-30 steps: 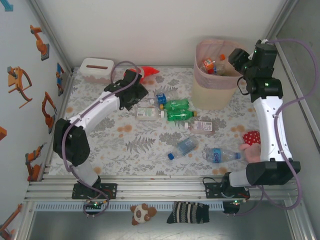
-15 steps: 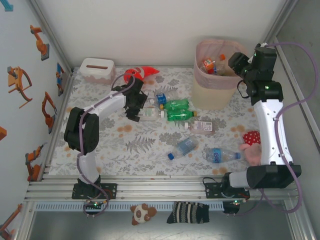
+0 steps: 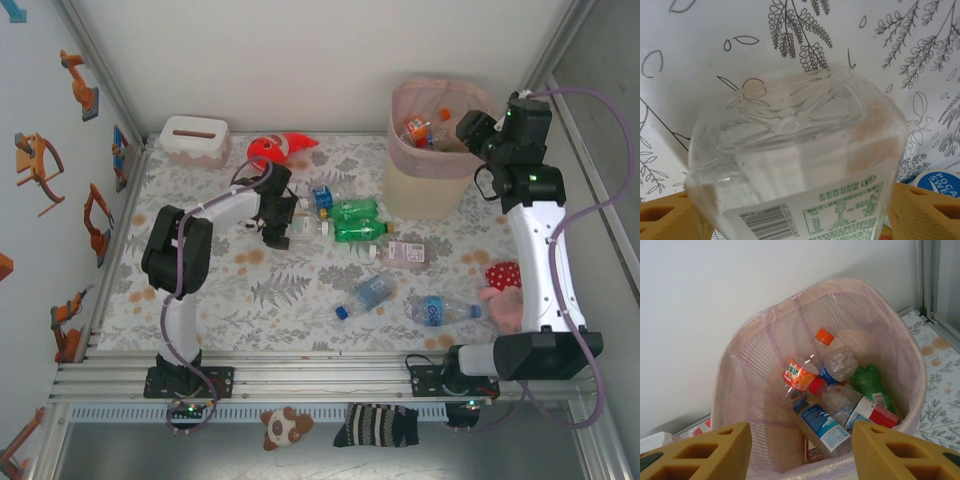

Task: Put the plastic bottles in the bin

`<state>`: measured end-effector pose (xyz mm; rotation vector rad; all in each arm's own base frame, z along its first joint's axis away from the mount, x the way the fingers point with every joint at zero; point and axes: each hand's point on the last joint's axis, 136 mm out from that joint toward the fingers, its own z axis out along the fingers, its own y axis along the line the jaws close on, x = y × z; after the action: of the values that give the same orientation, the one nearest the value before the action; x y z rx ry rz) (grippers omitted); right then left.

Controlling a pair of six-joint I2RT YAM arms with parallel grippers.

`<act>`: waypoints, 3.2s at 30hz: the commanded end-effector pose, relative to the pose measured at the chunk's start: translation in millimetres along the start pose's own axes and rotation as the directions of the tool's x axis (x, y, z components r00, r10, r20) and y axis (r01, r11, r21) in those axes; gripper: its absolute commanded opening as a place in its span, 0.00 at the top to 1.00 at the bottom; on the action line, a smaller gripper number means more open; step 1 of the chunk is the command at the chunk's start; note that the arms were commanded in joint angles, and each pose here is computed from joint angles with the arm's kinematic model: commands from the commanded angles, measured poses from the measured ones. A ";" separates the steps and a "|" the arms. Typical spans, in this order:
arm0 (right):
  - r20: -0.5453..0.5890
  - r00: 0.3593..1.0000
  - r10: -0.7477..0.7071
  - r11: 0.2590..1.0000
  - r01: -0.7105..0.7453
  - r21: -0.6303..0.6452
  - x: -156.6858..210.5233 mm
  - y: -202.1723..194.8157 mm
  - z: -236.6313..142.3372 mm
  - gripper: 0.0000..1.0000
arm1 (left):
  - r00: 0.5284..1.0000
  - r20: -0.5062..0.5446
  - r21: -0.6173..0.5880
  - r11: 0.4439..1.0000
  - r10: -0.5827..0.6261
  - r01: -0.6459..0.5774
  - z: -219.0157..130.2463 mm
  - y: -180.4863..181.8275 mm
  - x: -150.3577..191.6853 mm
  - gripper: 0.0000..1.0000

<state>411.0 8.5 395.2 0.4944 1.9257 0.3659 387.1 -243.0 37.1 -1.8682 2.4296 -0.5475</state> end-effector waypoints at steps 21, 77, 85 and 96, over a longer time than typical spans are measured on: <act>0.025 0.999 -0.033 0.999 0.034 -0.043 -2.1 7.0 -26.0 0.47 | 0.999 0.031 0.013 1.000 -0.028 0.028 -11.1 8.6 -17.7 0.39; 0.237 0.722 -0.651 -0.224 0.116 -0.968 209.0 239.3 -217.8 0.16 | -0.042 0.931 0.353 -0.923 0.362 -0.153 -438.5 65.5 206.0 0.54; 0.198 0.717 -0.668 -0.203 0.080 -0.976 215.6 238.1 -221.4 0.36 | -0.042 0.949 0.297 -0.934 0.311 -0.198 -441.8 64.9 202.3 0.52; 0.228 0.721 -0.654 -0.080 0.234 -0.969 194.7 242.3 -200.9 0.45 | -0.041 0.956 0.256 -0.891 0.292 -0.375 -431.0 49.6 184.7 0.19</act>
<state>187.7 317.4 411.8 -1.3510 1.4842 1.3299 185.1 -306.5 451.6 1.0629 1.2178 -1.3436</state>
